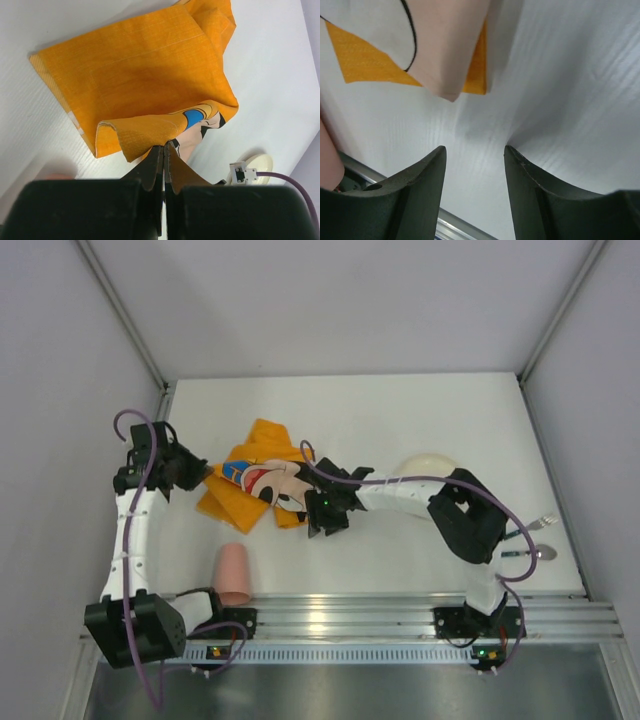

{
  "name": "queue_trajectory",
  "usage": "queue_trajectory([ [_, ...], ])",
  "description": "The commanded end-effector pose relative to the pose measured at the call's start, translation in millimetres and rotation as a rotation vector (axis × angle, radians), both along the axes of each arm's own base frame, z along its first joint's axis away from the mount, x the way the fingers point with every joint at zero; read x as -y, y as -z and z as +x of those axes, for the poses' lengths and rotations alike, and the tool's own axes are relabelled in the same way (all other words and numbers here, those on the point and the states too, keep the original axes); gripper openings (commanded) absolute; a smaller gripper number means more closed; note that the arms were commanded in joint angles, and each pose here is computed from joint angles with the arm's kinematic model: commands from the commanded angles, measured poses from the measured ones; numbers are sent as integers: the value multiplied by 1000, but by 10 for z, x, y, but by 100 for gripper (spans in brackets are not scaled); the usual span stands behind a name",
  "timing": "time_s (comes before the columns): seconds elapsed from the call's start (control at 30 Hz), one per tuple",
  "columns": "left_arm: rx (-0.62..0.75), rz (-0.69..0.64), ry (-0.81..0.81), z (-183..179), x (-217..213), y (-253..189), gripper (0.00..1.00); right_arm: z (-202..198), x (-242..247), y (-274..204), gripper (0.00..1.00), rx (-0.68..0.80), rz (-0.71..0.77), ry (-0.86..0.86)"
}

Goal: Set the dinner table for one person

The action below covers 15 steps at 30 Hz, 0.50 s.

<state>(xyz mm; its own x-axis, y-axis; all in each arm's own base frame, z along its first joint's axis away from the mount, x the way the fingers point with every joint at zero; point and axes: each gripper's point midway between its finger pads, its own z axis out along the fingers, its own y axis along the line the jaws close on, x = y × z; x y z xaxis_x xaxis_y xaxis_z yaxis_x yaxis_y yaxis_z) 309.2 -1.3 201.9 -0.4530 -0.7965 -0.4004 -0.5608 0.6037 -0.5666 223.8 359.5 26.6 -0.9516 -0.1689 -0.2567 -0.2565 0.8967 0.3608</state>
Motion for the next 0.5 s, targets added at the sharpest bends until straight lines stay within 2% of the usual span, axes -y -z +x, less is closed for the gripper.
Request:
queue_trajectory([
  [0.0, 56, 5, -7, 14, -1, -135, 0, 22, -188, 54, 50, -30, 32, 18],
  [0.2, 60, 17, -20, 9, -34, -217, 0, 152, -167, 186, 47, -13, -25, 29],
  [0.33, 127, 26, -22, 92, -45, -556, 0, 246, -163, 212, 42, 0, -39, 45],
  [0.47, 189, 26, -32, 180, -63, -887, 0, 294, -184, 180, 41, 15, -35, 48],
])
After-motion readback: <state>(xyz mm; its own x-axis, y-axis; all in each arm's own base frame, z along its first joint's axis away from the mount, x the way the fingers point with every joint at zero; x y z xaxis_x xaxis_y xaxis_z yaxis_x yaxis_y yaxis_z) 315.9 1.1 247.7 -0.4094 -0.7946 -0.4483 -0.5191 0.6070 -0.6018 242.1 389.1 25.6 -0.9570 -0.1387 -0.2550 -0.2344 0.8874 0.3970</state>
